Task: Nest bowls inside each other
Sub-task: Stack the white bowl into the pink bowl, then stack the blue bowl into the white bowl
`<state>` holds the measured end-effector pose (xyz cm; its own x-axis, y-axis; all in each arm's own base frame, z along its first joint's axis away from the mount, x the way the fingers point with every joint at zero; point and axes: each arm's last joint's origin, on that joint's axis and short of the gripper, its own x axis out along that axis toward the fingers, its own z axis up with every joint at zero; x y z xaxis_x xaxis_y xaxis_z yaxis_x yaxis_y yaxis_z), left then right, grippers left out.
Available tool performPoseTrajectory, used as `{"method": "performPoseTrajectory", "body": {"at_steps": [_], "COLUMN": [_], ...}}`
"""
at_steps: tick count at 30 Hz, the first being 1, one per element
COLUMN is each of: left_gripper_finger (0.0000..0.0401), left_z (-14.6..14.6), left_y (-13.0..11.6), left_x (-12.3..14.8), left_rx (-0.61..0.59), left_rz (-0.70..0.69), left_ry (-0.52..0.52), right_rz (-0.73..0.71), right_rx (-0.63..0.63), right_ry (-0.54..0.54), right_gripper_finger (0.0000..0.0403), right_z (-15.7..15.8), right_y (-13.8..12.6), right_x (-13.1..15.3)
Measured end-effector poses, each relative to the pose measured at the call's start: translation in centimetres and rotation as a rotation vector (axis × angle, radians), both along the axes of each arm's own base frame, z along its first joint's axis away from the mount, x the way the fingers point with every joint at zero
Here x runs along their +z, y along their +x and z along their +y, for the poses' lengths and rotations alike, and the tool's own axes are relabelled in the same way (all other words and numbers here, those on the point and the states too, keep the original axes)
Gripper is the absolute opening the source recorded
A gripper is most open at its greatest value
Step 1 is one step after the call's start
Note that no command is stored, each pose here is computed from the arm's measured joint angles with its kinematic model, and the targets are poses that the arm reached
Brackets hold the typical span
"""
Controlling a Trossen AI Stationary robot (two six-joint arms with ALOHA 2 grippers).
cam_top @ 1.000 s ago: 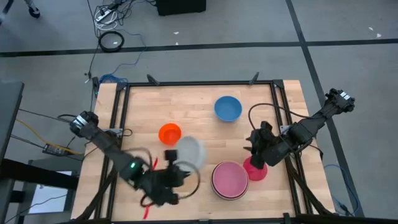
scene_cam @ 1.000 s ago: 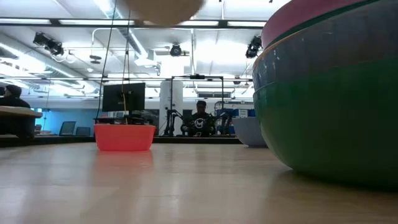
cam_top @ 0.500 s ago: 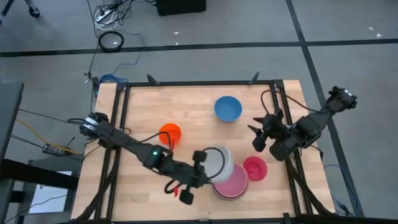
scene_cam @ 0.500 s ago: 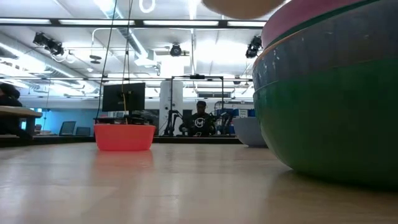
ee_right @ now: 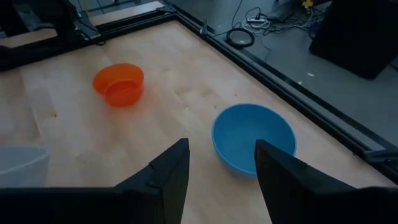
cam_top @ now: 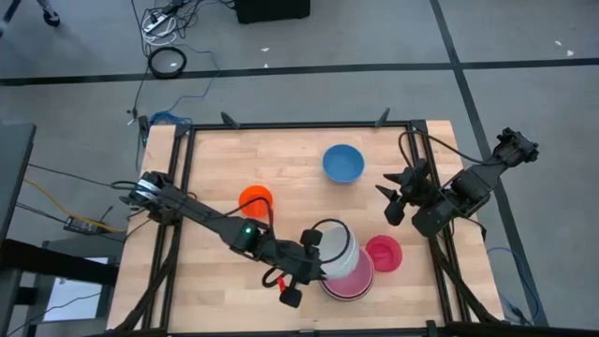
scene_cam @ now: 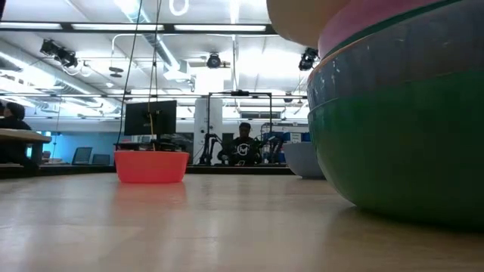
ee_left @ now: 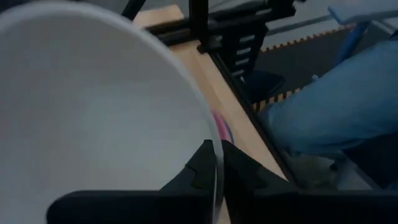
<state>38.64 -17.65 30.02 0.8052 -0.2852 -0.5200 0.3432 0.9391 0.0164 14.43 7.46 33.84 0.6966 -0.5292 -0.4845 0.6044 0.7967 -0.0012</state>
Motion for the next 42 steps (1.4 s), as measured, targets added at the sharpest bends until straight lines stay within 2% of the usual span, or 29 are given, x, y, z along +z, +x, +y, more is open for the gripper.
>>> {"method": "performPoseTrajectory", "body": {"at_steps": [8,17,18,20,23,27,30,35,42], "left_gripper_finger": [0.0083,0.0093,0.0093,0.0093,0.0094,0.0094,0.0094,0.0094,0.0094], "left_z": [0.3,0.4,0.6,1.4,2.9,4.2,4.6,4.9,4.1], "left_y": [0.2,-0.1,-0.4,-1.3,-3.3,-5.3,-6.9,-8.7,-9.9], "left_x": [0.1,0.4,0.7,1.5,2.7,4.4,5.9,6.5,6.2], "left_rx": [0.017,0.014,0.038,0.157,0.368,0.527,0.592,0.661,0.683], "left_rz": [0.002,0.014,0.036,0.100,0.229,0.280,0.275,0.315,0.344], "left_ry": [-0.033,-0.024,-0.001,0.075,0.193,0.248,0.249,0.236,0.240], "right_rz": [0.012,0.035,0.053,0.099,0.179,0.238,0.257,0.318,0.395], "right_rx": [0.011,-0.005,-0.011,-0.019,-0.025,0.003,0.020,0.066,0.118], "right_ry": [0.015,0.018,0.019,0.021,0.022,0.050,0.126,0.301,0.306], "right_gripper_finger": [0.0168,0.0168,0.0168,0.0168,0.0168,0.0168,0.0168,0.0168,0.0168], "right_z": [0.0,-0.3,-0.5,-0.9,-2.0,-4.4,-7.0,-11.5,-13.2], "right_y": [0.0,0.3,0.6,1.2,2.9,6.1,8.7,12.5,16.3], "right_x": [0.0,-0.2,-0.3,-0.6,-1.1,-1.6,-2.5,-5.6,-10.1]}}
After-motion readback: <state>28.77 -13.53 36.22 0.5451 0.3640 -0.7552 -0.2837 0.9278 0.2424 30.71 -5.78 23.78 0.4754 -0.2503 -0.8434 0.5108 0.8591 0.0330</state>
